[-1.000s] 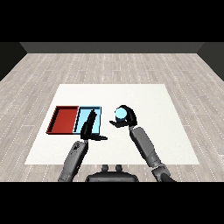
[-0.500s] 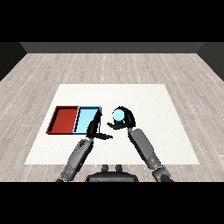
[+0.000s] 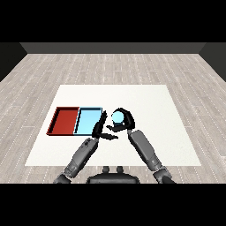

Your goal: Pick the blue can and put it in the blue box

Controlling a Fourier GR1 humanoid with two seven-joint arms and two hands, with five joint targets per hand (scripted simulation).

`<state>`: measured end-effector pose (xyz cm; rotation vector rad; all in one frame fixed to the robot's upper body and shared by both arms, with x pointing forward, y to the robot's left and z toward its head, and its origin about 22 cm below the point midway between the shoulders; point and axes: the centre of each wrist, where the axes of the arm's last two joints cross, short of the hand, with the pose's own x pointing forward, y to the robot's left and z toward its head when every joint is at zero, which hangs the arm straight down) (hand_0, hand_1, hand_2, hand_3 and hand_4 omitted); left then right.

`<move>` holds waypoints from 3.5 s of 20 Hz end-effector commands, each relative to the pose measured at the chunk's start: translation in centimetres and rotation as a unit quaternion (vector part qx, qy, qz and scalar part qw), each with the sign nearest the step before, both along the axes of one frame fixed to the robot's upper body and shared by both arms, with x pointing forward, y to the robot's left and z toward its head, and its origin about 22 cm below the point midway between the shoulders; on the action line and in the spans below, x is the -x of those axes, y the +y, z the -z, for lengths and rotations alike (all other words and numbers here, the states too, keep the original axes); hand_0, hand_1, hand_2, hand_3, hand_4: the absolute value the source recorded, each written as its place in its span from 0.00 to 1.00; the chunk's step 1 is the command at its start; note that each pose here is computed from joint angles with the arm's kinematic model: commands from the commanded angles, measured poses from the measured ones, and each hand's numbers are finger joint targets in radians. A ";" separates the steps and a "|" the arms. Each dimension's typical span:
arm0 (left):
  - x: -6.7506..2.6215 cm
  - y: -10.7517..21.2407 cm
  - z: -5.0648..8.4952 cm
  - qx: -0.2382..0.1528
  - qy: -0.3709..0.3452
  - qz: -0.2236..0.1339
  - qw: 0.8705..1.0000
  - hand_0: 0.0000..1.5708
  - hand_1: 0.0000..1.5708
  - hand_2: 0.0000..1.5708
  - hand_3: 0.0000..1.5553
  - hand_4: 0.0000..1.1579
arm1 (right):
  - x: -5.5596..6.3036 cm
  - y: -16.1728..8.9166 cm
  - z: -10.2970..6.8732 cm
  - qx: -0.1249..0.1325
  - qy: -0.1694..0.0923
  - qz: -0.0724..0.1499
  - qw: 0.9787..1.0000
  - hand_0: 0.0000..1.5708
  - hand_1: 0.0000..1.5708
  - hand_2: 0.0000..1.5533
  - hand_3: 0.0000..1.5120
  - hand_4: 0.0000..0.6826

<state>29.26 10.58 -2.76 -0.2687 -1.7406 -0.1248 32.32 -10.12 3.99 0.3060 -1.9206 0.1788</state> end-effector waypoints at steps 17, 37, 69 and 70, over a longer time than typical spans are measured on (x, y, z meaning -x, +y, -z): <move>1.67 -2.6 1.0 -0.007 0.002 0.017 1.000 0.00 0.00 0.00 0.00 0.00 | 2.0 2.9 -1.6 0.005 0.002 -0.039 0.999 0.91 0.91 0.92 0.92 0.90; -0.84 -2.1 0.3 -0.097 -0.061 -0.062 0.991 0.00 0.00 0.04 0.00 0.61 | 2.7 6.5 1.2 0.028 -0.018 -0.071 0.997 0.93 0.93 0.94 0.92 0.87; -0.58 -1.4 1.3 -0.062 0.007 -0.055 0.997 1.00 1.00 1.00 0.96 0.99 | 1.4 4.1 0.5 -0.030 0.021 -0.060 0.998 0.00 0.00 0.00 0.00 0.00; -0.88 -2.2 2.2 -0.077 -0.003 -0.068 0.995 1.00 1.00 1.00 0.96 0.98 | 1.7 5.9 -0.4 -0.036 0.023 -0.066 0.997 0.00 0.00 0.00 0.00 0.00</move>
